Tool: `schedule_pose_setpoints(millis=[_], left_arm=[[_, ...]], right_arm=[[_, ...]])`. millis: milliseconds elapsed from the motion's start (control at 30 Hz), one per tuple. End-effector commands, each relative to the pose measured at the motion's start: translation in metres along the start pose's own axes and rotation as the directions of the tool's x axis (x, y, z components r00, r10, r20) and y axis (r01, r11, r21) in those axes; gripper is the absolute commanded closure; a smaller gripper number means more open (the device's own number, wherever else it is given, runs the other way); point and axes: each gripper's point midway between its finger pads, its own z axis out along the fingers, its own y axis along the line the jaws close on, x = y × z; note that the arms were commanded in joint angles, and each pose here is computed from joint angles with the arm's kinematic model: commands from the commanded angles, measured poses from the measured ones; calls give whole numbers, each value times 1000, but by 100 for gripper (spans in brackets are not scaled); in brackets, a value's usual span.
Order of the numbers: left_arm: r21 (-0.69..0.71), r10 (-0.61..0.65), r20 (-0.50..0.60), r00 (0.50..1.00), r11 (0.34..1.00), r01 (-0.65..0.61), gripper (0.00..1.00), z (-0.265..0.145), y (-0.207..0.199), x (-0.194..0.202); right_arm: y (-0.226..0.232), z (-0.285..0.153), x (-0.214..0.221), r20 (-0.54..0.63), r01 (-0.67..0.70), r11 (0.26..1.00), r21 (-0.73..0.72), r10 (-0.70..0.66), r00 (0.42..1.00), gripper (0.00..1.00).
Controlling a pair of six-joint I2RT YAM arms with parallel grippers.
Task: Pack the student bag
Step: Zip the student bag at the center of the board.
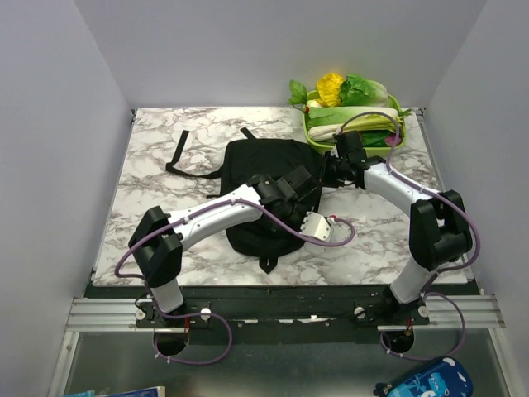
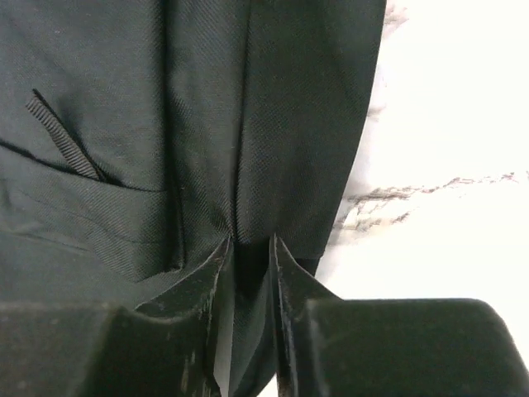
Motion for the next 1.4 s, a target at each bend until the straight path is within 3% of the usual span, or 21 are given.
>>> schedule_pose_setpoints(millis=[0, 133, 300, 533, 700, 800, 900, 933, 1033, 1367], left_arm=[[41, -27, -3, 1000, 999, 27, 100, -19, -24, 3], [-8, -49, -15, 999, 999, 49, 100, -15, -19, 9], [-43, -74, -8, 997, 996, 73, 100, -12, -8, 5], [-69, -56, -16, 998, 996, 54, 100, -12, 5, 1], [-80, -50, -13, 999, 996, 49, 100, -13, 8, 0], [-77, -49, -10, 999, 996, 48, 100, -14, 7, -1], [-62, -49, -11, 999, 997, 48, 100, -14, 1, -1], [-61, -47, -10, 999, 997, 46, 100, -15, 0, -1], [-51, -46, -14, 999, 998, 46, 100, -18, -8, 4], [1, -62, -51, 997, 998, 62, 100, -24, -39, 23]], right_arm=[[-10, -2, -48, 122, 19, 998, 63, -26, 992, 51], [9, -47, -28, 137, -6, 1000, -20, 9, 991, 22], [26, -69, 29, 33, -57, 992, -109, 61, 998, 17], [50, -65, 102, -118, -93, 985, -147, 76, 990, 30], [51, -64, 118, -144, -123, 985, -124, 105, 984, 32], [52, -57, 126, -160, -130, 986, -101, 113, 981, 40], [52, -53, 120, -124, -131, 988, -78, 121, 985, 60], [50, -51, 116, -103, -133, 989, -65, 125, 987, 75], [42, -50, 109, -73, -105, 994, -18, 103, 992, 99], [-7, -47, 93, -22, -61, 994, 96, 63, 998, 99]])
